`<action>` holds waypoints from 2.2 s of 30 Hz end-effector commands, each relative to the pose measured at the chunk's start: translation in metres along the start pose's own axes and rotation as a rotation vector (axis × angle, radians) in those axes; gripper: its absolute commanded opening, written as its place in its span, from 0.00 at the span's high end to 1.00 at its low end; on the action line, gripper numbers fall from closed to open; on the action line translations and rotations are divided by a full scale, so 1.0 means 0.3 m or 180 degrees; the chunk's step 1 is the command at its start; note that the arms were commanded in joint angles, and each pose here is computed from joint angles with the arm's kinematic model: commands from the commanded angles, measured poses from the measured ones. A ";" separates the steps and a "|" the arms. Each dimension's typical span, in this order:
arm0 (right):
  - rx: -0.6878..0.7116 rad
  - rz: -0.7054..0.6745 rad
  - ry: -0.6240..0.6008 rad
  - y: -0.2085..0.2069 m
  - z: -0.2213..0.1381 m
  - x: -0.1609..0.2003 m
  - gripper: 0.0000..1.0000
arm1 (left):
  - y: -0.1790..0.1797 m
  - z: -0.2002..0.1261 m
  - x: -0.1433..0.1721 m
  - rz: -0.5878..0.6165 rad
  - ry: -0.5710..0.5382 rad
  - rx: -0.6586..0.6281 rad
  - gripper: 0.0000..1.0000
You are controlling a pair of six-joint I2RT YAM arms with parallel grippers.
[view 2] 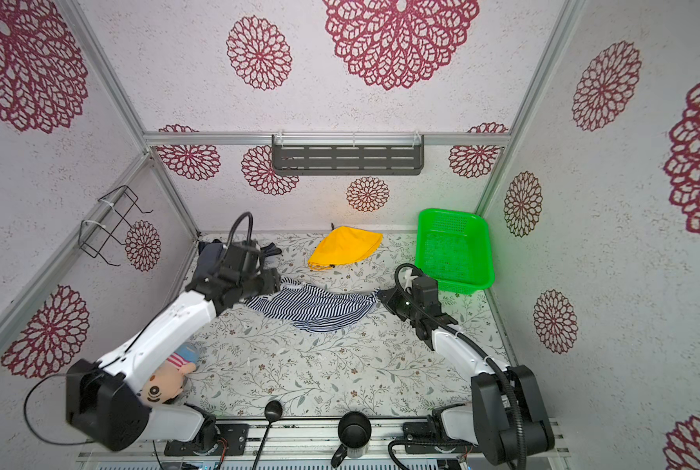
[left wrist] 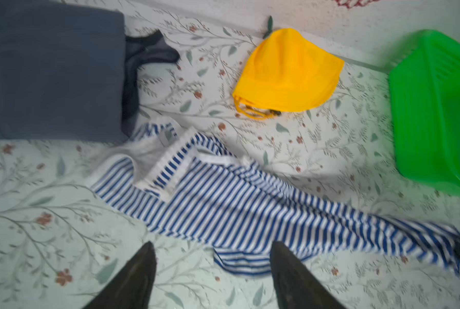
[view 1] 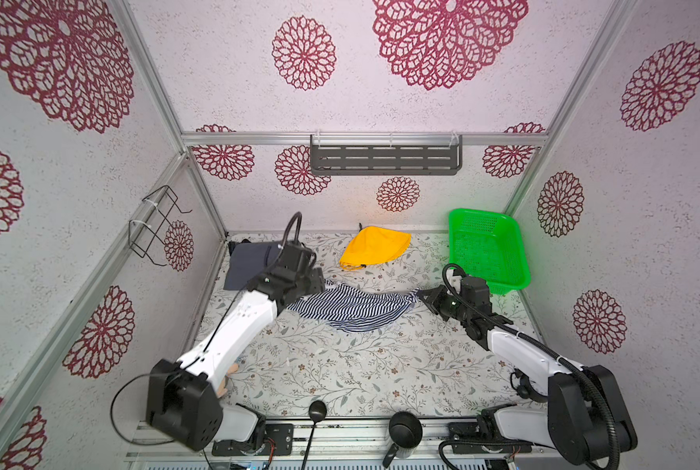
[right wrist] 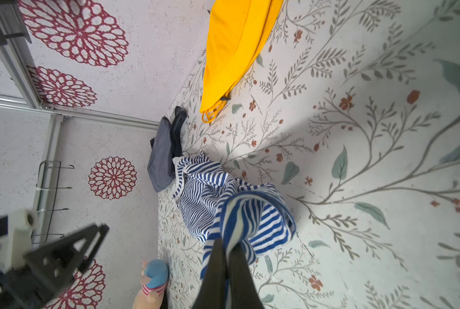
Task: Fold and stack tank tops
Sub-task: Smooth out the tank top at the center of the table.
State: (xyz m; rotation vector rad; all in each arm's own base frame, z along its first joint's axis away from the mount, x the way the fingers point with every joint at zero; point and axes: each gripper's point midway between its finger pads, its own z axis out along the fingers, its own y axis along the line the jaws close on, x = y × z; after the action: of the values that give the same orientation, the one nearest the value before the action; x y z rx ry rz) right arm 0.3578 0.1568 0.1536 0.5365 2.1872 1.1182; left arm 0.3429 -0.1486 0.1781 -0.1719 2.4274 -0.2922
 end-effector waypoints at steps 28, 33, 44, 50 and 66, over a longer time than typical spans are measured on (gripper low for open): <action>0.0748 -0.1027 0.0036 -0.070 -0.144 -0.071 0.46 | -0.065 0.376 0.337 -0.0847 0.0443 -0.0213 0.61; 0.0759 -0.1001 0.0055 -0.084 -0.144 -0.071 0.46 | -0.037 0.381 0.368 -0.0836 0.0486 -0.0285 0.58; 0.0754 -0.0990 0.0094 -0.096 -0.138 -0.061 0.46 | -0.022 0.374 0.385 -0.0851 0.0488 -0.0301 0.66; 0.0764 -0.1032 0.0098 -0.091 -0.144 -0.062 0.46 | -0.035 0.402 0.380 -0.0825 0.0513 -0.0297 0.69; 0.1727 -0.2797 0.0958 -0.186 -0.112 0.019 0.40 | -0.047 0.408 0.338 -0.0779 0.0455 -0.0293 1.00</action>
State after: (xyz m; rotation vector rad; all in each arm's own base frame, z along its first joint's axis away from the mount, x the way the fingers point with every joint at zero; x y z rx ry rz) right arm 0.3323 0.1022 0.1280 -0.1716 2.5369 0.3141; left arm 0.3386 -0.2040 0.0203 -0.5055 2.5882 -0.3123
